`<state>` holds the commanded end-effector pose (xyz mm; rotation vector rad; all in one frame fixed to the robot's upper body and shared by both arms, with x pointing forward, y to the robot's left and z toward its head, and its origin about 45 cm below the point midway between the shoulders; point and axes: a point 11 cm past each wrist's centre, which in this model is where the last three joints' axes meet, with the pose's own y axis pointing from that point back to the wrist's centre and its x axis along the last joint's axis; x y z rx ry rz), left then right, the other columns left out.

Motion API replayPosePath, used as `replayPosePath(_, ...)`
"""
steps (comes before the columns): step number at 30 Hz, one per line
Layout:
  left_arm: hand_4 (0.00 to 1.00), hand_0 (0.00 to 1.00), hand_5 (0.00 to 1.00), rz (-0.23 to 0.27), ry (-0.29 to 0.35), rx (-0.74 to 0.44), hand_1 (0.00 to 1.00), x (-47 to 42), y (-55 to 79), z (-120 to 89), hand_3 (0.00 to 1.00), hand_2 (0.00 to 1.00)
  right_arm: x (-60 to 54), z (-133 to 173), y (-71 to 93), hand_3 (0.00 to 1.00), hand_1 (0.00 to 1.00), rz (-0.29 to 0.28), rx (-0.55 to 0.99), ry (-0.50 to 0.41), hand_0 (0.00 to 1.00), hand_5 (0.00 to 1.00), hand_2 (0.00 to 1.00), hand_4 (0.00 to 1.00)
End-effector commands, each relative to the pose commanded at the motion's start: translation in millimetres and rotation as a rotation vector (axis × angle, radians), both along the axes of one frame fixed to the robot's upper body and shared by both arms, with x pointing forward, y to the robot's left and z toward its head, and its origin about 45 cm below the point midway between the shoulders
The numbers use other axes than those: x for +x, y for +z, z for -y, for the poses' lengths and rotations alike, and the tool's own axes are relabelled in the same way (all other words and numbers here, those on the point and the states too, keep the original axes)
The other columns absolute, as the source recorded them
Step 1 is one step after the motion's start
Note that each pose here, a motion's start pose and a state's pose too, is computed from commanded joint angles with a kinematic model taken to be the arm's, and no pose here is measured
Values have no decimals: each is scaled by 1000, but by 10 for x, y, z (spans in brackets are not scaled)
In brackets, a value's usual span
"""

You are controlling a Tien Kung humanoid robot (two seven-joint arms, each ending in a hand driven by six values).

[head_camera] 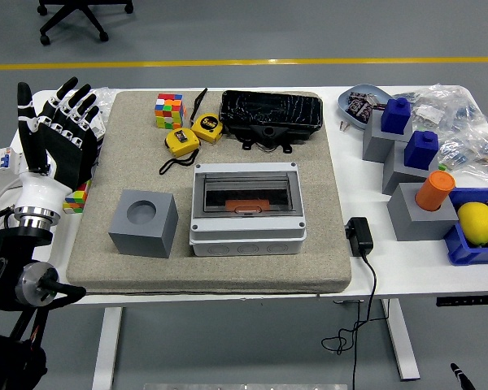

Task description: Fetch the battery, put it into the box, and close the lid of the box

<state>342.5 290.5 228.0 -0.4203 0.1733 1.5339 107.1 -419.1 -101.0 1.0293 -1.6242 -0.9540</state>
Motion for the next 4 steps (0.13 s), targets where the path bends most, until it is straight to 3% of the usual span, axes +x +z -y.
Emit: replayPosePath(4, 998, 900, 998, 1, 0, -3, 891, -1, 2, -3, 766, 844, -5, 8, 2, 769, 712, -3, -2, -1, 793, 998, 725, 998)
